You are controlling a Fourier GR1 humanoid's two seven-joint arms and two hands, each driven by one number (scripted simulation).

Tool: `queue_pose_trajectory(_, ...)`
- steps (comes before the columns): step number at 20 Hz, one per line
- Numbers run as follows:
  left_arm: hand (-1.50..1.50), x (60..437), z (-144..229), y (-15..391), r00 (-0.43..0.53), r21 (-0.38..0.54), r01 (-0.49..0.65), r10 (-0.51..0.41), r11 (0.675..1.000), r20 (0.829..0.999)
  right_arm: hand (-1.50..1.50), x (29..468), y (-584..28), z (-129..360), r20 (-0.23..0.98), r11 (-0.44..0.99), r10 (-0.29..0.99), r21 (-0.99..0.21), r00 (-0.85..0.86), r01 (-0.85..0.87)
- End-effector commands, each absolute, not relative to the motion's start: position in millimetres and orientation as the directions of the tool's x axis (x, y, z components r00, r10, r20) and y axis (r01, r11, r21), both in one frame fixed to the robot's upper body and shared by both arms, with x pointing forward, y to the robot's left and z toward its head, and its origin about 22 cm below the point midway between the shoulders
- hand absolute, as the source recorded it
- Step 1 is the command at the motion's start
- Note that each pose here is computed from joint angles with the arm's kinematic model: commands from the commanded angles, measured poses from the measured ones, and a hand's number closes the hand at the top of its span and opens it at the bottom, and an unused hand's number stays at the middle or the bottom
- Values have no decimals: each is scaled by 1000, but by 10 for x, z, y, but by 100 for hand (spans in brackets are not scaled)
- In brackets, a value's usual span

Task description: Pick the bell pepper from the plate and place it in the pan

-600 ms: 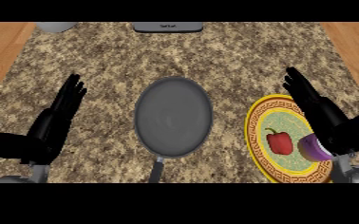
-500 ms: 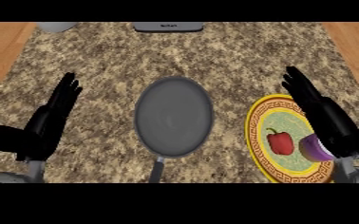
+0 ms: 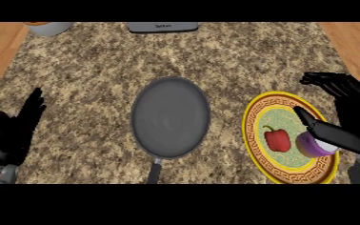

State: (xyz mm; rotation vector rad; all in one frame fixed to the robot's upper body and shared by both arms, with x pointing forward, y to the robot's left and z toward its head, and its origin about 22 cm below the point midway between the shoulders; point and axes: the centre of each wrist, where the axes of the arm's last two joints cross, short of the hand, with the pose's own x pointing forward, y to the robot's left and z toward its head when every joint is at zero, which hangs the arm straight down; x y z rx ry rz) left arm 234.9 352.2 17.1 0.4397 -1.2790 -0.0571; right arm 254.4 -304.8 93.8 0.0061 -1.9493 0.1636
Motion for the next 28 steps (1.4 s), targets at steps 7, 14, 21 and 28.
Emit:
queue_pose_trajectory(7,0,2495,72,3609,391,427,-207,-326,880,861,-150,1877,-3833,346,841,985,63,-138,-537,-100)
queue_pose_trajectory(14,0,2530,78,3519,386,412,-201,-315,889,867,-150,1892,-3972,1123,759,834,480,-550,-440,-38)
queue_pose_trajectory(21,0,2693,155,3516,373,409,-191,-320,892,871,-150,1962,-3675,1565,511,492,798,-859,-321,-143)
queue_pose_trajectory(28,0,2733,177,3503,363,417,-187,-332,889,871,-150,1875,-3081,1558,362,305,899,-921,-247,-241)
